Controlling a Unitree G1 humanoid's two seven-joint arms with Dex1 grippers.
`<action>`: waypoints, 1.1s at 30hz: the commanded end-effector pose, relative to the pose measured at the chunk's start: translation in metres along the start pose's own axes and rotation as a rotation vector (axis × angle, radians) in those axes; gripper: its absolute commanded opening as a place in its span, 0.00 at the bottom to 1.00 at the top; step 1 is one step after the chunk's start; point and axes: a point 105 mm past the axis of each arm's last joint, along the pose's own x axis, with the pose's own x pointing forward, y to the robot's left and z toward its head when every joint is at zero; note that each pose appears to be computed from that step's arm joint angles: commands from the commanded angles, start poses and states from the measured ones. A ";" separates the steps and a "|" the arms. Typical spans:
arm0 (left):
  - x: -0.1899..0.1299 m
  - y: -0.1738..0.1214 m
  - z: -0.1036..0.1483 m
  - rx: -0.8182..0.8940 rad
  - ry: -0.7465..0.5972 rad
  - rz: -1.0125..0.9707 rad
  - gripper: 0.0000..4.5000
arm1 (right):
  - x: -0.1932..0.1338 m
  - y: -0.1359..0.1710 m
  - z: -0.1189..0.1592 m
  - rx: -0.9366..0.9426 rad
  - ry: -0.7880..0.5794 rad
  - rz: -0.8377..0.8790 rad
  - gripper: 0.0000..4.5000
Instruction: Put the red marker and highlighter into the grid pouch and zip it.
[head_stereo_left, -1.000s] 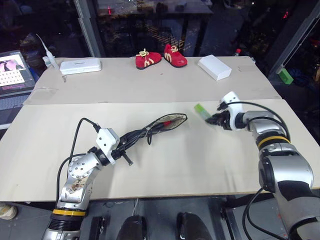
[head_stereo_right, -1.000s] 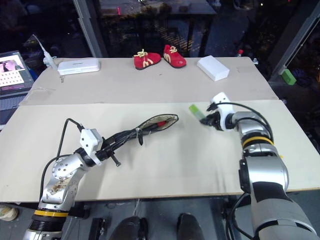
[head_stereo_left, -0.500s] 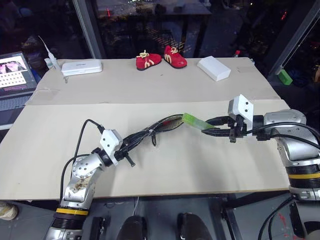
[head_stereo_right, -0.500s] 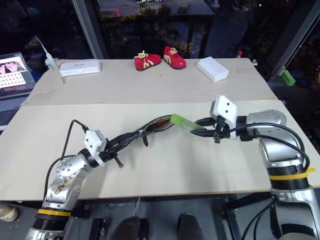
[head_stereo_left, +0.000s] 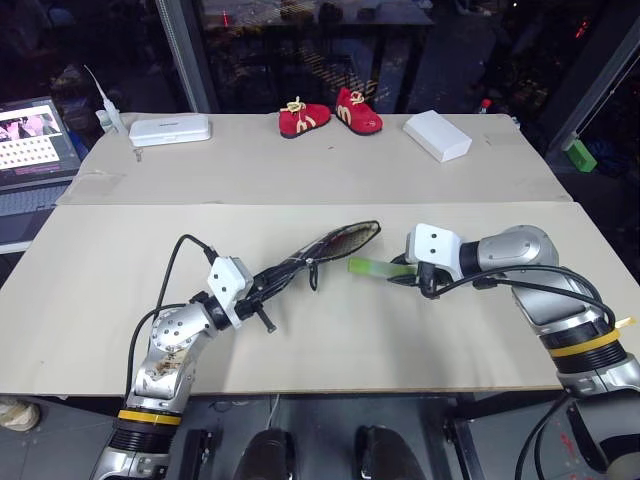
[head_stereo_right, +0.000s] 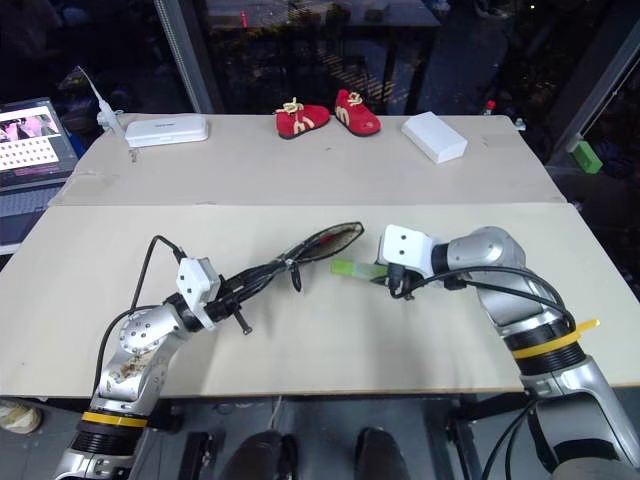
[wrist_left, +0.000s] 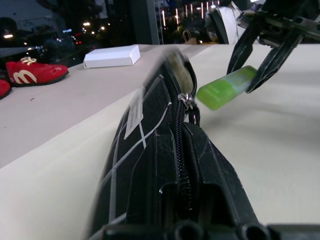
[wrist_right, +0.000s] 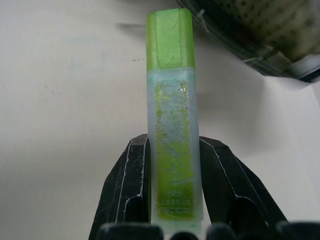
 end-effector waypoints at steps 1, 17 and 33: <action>0.001 0.001 0.008 0.056 -0.020 -0.021 0.00 | -0.020 -0.007 0.019 -0.005 -0.065 0.007 0.22; 0.000 0.000 0.005 0.058 -0.014 -0.034 0.00 | -0.017 -0.030 0.021 -0.054 0.001 -0.017 0.22; 0.002 -0.003 0.003 0.047 -0.018 -0.050 0.00 | 0.034 -0.022 0.042 -0.266 0.045 0.070 0.22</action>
